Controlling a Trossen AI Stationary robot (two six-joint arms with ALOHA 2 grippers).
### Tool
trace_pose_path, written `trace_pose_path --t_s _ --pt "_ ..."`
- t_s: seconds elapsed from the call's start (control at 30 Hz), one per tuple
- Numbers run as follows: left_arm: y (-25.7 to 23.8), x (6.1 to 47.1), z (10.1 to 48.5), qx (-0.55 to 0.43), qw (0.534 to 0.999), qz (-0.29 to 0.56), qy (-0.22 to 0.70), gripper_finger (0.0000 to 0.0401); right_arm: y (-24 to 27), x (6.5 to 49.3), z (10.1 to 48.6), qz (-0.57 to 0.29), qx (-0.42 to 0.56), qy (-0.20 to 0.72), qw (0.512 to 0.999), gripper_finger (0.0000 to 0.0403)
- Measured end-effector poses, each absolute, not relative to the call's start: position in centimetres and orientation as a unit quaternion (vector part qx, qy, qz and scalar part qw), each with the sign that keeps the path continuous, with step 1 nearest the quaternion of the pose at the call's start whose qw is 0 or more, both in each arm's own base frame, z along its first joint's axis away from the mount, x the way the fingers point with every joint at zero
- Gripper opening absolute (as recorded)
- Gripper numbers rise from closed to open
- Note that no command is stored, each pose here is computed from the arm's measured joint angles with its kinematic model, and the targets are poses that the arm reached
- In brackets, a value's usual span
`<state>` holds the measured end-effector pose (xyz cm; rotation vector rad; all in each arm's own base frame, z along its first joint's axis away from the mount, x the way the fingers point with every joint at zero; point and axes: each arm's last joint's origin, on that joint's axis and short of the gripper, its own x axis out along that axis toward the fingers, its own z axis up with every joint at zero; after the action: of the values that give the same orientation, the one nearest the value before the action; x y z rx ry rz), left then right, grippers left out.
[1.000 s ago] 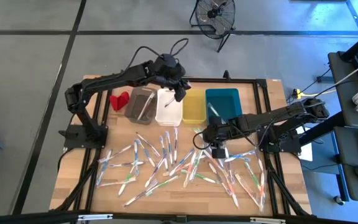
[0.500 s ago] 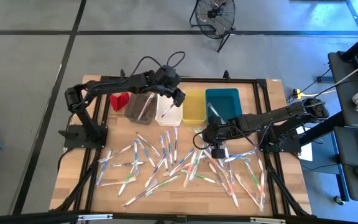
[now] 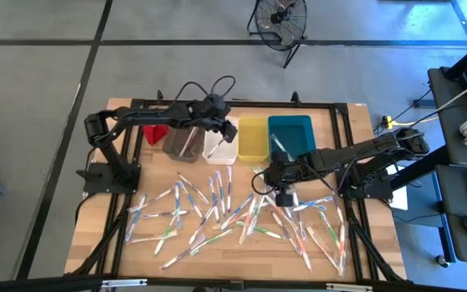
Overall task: Pick & Place Toothbrushes
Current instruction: Put the purple toothbrush into the white bin
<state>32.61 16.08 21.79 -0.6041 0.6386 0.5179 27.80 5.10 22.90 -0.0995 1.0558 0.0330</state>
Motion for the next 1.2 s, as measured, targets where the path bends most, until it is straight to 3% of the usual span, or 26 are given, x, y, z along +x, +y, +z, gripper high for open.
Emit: trace_pose_path --t_s 0.7,1.2 --pt "16.76 32.09 21.08 -0.285 0.872 0.247 0.311 0.0033 5.15 28.04 23.05 0.016 -0.044 0.491 0.87 0.0025" --pt "16.73 31.97 20.93 -0.277 0.87 0.249 0.322 0.0051 5.18 28.16 23.13 0.017 -0.042 0.485 0.873 0.0053"
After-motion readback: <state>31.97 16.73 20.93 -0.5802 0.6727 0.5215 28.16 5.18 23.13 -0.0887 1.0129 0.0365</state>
